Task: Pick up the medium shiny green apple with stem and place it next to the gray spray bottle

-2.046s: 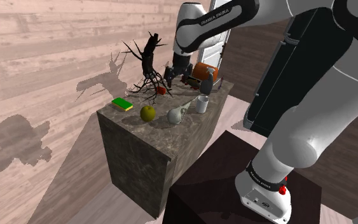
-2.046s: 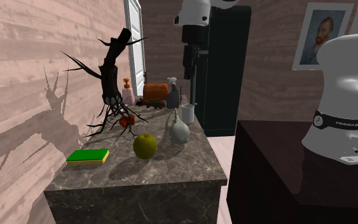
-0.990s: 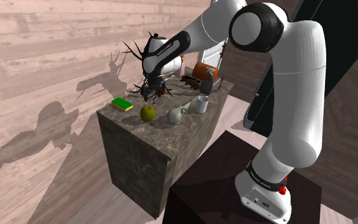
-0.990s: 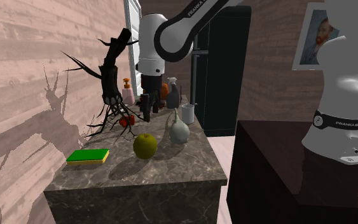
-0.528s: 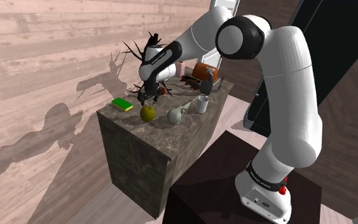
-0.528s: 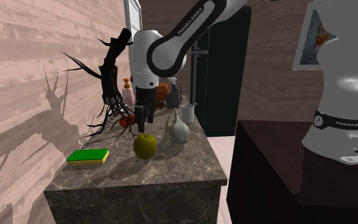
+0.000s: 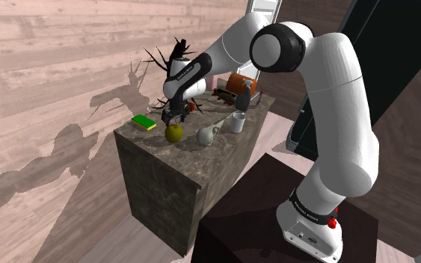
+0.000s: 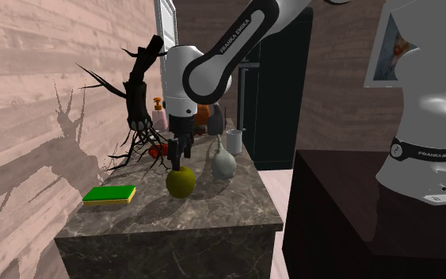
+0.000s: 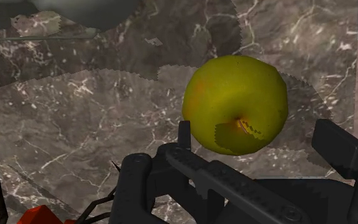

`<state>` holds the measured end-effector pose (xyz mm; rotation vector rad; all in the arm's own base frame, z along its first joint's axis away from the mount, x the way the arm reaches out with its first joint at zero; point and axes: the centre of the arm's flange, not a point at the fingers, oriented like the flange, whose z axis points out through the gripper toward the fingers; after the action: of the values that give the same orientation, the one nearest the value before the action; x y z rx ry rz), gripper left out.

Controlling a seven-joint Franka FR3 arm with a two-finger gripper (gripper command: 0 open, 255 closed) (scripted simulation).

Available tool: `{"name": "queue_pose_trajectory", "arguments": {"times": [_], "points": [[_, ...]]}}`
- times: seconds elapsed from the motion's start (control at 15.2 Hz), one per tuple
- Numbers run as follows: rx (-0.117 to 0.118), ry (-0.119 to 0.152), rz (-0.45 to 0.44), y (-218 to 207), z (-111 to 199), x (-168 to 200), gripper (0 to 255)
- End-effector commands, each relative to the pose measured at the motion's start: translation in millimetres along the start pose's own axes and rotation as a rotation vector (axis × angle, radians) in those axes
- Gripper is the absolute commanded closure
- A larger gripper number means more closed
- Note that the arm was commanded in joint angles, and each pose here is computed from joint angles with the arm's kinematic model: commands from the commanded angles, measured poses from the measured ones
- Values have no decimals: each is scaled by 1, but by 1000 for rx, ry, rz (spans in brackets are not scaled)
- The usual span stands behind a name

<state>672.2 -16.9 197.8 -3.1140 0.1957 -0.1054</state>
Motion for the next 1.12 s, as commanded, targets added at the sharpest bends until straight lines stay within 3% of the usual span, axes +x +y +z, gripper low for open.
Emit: {"name": "queue_pose_trajectory", "arguments": {"times": [0.0,0.07,0.13,0.73,1.06], "points": [[0,0,0,0,0,0,0],[0,0,0,0,0,0,0],[0,0,0,0,0,0,255],[0,0,0,0,0,0,255],[0,0,0,-1,-26,2,255]]}}
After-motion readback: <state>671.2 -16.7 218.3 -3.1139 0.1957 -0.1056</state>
